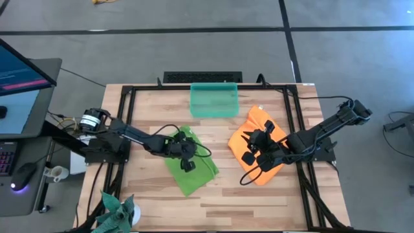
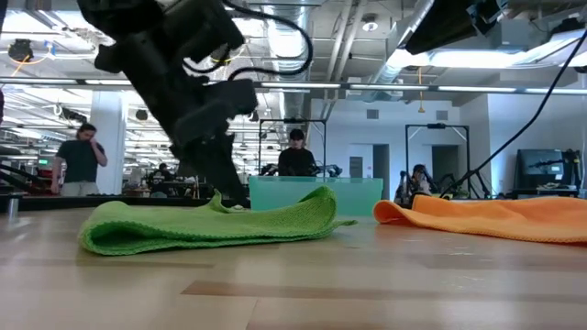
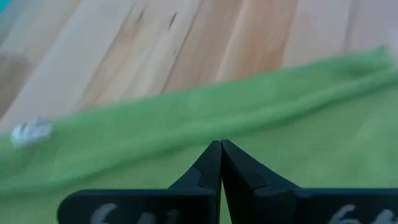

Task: Roll microfiber towels into tight, uniform cylinder then place into a basket
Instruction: Fold the green microfiber towel

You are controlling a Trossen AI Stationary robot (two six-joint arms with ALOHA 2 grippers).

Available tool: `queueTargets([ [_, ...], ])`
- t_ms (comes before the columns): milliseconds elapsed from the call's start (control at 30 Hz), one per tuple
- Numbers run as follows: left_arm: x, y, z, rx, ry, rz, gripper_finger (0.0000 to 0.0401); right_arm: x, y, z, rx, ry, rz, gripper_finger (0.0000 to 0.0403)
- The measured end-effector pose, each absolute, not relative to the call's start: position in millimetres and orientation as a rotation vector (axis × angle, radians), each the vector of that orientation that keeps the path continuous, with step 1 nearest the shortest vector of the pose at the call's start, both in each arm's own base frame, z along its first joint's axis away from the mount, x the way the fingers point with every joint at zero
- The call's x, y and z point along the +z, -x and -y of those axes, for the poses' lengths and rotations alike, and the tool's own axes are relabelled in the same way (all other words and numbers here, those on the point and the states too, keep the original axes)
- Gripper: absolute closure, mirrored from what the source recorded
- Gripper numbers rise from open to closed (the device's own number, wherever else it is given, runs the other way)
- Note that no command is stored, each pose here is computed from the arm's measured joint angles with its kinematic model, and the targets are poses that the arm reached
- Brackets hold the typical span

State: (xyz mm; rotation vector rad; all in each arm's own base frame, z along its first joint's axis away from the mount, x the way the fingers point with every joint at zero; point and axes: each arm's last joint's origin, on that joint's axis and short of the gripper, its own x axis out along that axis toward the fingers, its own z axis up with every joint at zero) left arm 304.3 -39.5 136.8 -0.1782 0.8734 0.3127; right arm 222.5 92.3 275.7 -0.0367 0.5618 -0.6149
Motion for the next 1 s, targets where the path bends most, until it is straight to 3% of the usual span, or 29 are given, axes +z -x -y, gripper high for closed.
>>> queueTargets([
  [633, 116, -315, 26, 0.386, 0.187, -0.862, 0.0401, 276, -223, -92, -0.614, 0.034, -0.559, 0.0308],
  [1000, 121, -317, 20, 0.545, 0.118, -0.764, 0.0401, 276, -223, -92, -0.619, 0.033, -0.559, 0.0308],
])
